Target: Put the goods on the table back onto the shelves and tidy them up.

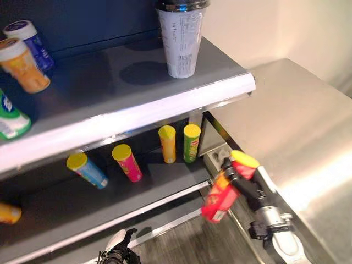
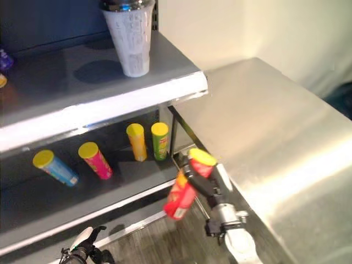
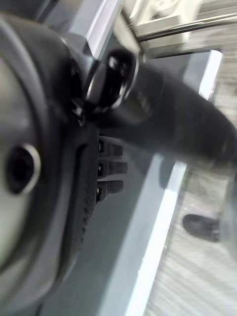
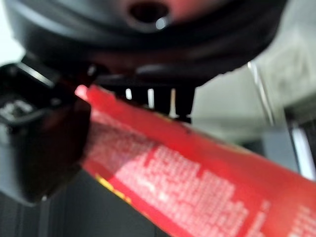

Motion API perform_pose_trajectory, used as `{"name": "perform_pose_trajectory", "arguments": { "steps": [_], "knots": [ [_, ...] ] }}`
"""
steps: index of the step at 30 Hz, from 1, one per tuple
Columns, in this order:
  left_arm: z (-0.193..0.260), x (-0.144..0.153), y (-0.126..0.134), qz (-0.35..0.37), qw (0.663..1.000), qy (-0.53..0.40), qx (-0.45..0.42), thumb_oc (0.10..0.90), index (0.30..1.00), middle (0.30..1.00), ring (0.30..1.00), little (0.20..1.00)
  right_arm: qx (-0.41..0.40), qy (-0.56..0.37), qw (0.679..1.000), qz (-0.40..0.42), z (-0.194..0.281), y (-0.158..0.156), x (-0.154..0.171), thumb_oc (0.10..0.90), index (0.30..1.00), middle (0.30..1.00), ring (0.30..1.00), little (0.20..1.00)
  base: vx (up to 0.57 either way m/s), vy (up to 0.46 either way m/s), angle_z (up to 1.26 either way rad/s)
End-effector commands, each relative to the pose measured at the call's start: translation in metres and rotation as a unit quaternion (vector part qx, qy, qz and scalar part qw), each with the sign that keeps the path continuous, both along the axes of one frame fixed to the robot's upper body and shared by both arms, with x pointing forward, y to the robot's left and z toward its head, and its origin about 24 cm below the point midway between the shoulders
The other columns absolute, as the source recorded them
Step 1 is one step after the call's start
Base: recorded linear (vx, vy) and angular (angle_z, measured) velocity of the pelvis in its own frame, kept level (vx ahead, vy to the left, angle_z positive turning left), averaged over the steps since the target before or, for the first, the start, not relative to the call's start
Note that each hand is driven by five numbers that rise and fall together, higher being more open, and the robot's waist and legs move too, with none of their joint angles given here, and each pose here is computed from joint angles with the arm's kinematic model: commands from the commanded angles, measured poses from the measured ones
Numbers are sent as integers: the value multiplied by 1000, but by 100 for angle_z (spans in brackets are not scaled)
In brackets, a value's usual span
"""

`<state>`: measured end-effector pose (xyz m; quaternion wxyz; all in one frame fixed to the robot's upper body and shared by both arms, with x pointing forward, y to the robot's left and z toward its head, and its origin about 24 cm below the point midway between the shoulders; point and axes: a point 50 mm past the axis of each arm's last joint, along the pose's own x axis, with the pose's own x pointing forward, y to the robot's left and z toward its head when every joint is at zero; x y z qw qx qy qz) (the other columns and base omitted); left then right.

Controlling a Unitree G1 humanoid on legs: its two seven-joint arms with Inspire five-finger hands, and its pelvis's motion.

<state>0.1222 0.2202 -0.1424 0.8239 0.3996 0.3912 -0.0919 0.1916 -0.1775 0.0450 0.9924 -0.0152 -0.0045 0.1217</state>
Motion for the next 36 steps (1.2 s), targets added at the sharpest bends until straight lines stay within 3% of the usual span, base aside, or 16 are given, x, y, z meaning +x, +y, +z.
{"name": "perform_pose_trajectory", "arguments": {
  "steps": [1,4,7,10,15,20,23,27,32,36],
  "knots": [
    [5,4,14,25,999,-16,15,800,900,900,900,900,80,-144,986,17,59,6,5,400,300,300,300,300,-552,-431,4],
    [1,-11,13,52,999,-3,3,800,900,900,900,900,102,-131,986,17,56,7,1,400,300,300,300,300,-350,-191,-29],
    [-9,-54,24,177,984,37,-4,800,900,900,900,900,115,-151,982,24,65,5,-4,400,300,300,300,300,-376,-67,8],
    [-11,-65,27,230,972,39,-7,800,900,900,900,900,89,-162,983,14,66,0,-1,400,300,300,300,300,-282,-48,-28],
    [-7,-46,26,196,981,10,0,800,900,900,900,900,44,-201,979,-14,74,-6,2,400,300,300,300,300,-111,-16,-14],
    [3,-5,18,140,989,-50,5,800,900,900,900,900,37,-211,976,-35,74,-8,-1,400,300,300,300,300,-56,54,44],
    [14,28,-3,70,992,-101,-9,800,900,900,900,900,8,-226,973,-39,77,-8,-3,400,300,300,300,300,-10,46,54],
    [16,39,-18,32,994,-106,-18,800,900,900,900,900,-6,-234,971,-48,80,-12,-3,400,300,300,300,300,-43,120,67],
    [22,56,-50,-96,989,-110,-33,800,900,900,900,900,-35,-240,966,-86,82,-26,-6,400,300,300,300,300,-149,588,88],
    [23,57,-49,-141,984,-105,-16,800,900,900,900,900,-40,-229,967,-102,75,-25,-6,400,300,300,300,300,-119,541,76]
  ]
}}
